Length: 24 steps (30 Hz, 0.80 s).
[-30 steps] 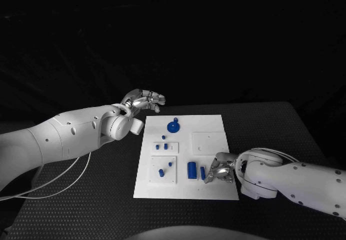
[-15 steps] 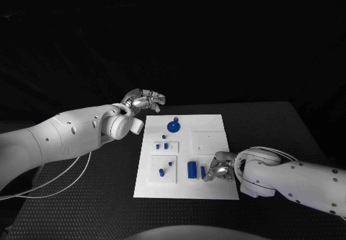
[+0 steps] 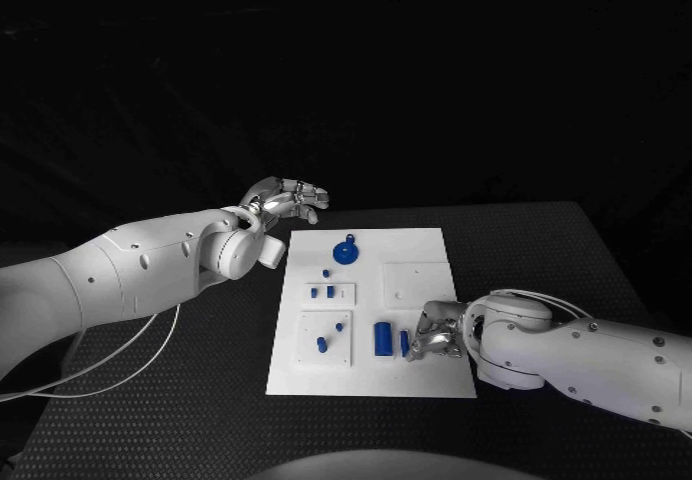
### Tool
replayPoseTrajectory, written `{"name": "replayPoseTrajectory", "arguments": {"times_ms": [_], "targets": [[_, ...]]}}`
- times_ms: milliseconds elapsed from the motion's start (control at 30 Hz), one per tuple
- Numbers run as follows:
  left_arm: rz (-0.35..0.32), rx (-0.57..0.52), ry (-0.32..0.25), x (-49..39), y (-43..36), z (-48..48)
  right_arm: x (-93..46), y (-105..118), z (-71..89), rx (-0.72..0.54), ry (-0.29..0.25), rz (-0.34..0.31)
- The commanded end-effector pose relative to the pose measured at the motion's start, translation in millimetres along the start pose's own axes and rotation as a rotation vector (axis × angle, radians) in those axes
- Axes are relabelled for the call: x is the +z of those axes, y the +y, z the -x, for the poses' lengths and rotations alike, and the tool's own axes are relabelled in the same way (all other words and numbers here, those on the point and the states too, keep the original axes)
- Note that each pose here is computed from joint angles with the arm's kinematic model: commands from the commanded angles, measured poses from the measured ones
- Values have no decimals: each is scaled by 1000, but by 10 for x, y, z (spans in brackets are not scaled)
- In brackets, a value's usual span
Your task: Assemble the parts on the task board
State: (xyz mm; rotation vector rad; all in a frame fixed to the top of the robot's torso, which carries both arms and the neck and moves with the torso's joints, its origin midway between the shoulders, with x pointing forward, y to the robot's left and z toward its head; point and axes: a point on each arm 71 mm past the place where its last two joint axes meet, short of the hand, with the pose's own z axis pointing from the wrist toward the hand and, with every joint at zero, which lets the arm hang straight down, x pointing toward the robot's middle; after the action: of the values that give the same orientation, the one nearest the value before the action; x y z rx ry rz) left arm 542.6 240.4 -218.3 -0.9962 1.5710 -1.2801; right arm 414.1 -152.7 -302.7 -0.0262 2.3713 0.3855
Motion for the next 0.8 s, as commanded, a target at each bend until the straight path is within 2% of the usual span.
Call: {"name": "replayPoseTrajectory", "arguments": {"times_ms": [33, 333, 500, 800], "targets": [[-6, -7, 8, 4, -12, -16, 14, -28, -16, -47, 13, -17], [-3, -8, 10, 5, -11, -20, 60, -36, -23, -43, 47, -44], [-1, -10, 16, 7, -10, -29, 129, -24, 1, -17, 31, -54], [-1, -9, 15, 5, -9, -24, 169, -67, -42, 0, 53, -68]]}}
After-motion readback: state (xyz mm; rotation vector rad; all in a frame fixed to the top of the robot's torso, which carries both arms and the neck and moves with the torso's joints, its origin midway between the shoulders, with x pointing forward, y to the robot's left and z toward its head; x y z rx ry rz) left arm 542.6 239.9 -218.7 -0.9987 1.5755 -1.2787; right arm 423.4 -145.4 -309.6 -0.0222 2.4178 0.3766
